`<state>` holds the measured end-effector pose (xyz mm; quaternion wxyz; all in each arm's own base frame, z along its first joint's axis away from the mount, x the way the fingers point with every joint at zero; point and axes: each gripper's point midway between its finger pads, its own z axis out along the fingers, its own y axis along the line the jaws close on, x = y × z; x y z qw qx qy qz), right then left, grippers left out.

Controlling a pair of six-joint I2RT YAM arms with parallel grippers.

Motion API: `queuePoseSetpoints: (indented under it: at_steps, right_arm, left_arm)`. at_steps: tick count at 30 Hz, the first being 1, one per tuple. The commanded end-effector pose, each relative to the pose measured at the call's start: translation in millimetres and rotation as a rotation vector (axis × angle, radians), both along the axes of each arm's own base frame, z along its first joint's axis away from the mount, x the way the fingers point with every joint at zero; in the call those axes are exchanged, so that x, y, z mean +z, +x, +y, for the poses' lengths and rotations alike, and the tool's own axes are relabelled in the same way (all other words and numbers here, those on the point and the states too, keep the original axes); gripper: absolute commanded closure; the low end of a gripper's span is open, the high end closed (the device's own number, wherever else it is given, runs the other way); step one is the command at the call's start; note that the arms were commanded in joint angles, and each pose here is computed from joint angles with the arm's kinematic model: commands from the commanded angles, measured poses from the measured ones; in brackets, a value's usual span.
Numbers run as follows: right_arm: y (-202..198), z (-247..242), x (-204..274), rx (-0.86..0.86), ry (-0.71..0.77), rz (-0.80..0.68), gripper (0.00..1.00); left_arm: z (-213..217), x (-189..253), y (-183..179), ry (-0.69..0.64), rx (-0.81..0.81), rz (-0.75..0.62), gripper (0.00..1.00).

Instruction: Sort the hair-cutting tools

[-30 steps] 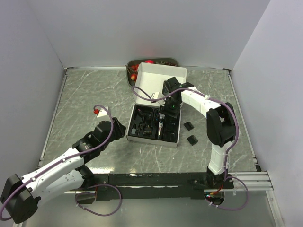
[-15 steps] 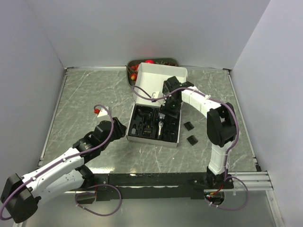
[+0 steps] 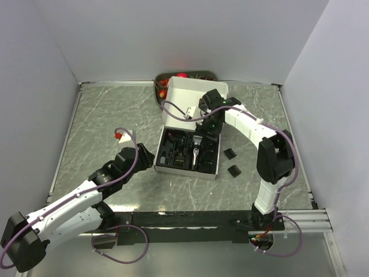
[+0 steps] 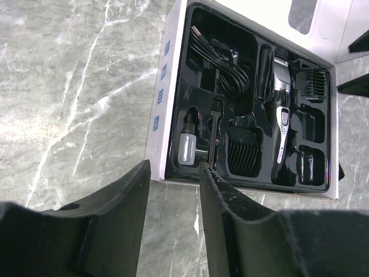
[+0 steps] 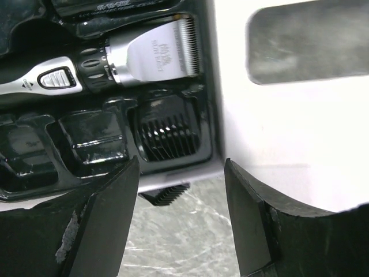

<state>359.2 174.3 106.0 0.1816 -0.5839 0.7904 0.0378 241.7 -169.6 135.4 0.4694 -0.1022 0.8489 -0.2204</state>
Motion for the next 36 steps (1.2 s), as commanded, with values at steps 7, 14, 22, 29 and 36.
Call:
queuePoseSetpoints:
  at_steps: [7,14,22,29,36]
  right_arm:
    - [-2,32,49,-0.085,0.127,-0.176,0.55]
    - [3,22,34,-0.356,0.067,-0.168,0.93]
    - [-10,21,1,-0.535,0.084,-0.081,1.00]
    - [-15,29,-13,-0.589,0.132,-0.056,1.00]
    - [-8,25,-15,-0.619,0.114,-0.084,1.00]
  left_arm:
    - [-2,13,0,-0.048,0.002,-0.029,0.55]
    - [2,13,-2,-0.048,0.009,-0.030,0.55]
    - [2,14,-3,-0.051,0.007,-0.032,0.55]
    - [-1,9,-2,-0.053,0.005,-0.021,0.55]
    - [0,6,-3,-0.051,0.009,-0.018,0.55]
